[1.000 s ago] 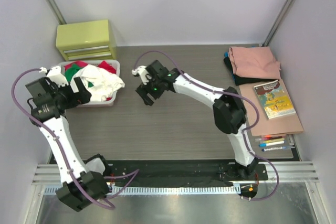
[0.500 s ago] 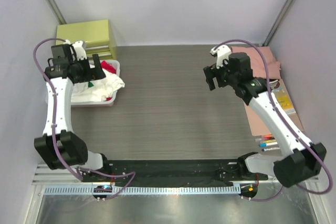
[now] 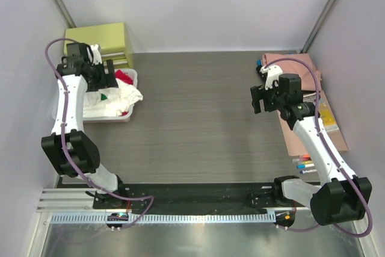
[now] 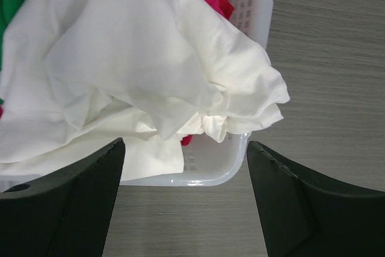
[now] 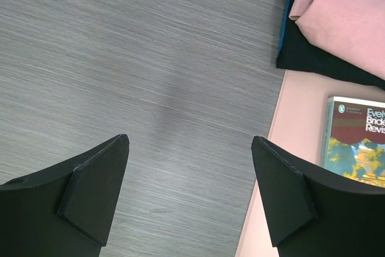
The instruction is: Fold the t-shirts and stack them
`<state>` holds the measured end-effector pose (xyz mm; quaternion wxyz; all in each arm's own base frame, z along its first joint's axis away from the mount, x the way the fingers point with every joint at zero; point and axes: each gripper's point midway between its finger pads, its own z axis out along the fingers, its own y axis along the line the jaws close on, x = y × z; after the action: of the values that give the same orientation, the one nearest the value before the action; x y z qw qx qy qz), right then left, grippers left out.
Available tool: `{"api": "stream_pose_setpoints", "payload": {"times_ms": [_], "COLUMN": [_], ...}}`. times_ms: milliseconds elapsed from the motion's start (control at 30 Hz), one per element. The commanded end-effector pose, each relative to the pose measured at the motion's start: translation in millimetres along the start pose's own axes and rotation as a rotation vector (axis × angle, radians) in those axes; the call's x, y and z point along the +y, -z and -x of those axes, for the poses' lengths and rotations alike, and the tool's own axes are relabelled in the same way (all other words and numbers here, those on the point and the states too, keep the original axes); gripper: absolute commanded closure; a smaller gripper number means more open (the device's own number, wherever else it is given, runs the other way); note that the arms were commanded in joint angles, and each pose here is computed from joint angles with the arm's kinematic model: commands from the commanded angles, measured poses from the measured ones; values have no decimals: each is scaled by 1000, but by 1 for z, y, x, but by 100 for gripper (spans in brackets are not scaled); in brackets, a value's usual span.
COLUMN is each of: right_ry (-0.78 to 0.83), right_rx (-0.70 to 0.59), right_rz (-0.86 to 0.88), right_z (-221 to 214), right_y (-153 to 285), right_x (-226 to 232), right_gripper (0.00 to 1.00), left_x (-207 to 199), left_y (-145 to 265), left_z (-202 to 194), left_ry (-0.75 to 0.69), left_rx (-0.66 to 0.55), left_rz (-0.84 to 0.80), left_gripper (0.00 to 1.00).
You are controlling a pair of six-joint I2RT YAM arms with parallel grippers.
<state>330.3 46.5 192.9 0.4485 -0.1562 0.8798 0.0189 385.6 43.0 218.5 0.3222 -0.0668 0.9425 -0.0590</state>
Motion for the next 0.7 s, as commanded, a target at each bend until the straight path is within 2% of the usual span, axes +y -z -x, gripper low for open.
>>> {"api": "stream_pose_setpoints", "payload": {"times_ms": [0, 367, 433, 467, 500, 533, 567, 667], "right_ry": [-51, -105, -115, -119, -122, -123, -128, -133], "right_rx": [-114, -138, -138, -137, -133, -129, -127, -106], "right_rz": [45, 54, 56, 59, 62, 67, 70, 81], "right_z": [27, 27, 25, 24, 22, 21, 21, 16], "right_y": [3, 4, 4, 4, 3, 2, 1, -5], "right_x": [5, -2, -3, -3, -3, -2, -2, 0], "right_gripper": [12, 11, 12, 11, 12, 11, 11, 12], "left_x": [18, 38, 41, 41, 41, 42, 42, 36], "left_y": [3, -53, -57, -60, -61, -60, -58, -47], "left_z": [16, 5, 5, 4, 6, 7, 7, 10], "left_ry": [-52, -89, -82, -79, -83, -82, -81, -82], "left_rx": [-43, 77, 72, 79, 74, 70, 64, 32], "left_rz": [218, 347, 357, 361, 361, 370, 367, 343], "left_gripper": [16, 18, 29, 39, 89, 96, 99, 100]}}
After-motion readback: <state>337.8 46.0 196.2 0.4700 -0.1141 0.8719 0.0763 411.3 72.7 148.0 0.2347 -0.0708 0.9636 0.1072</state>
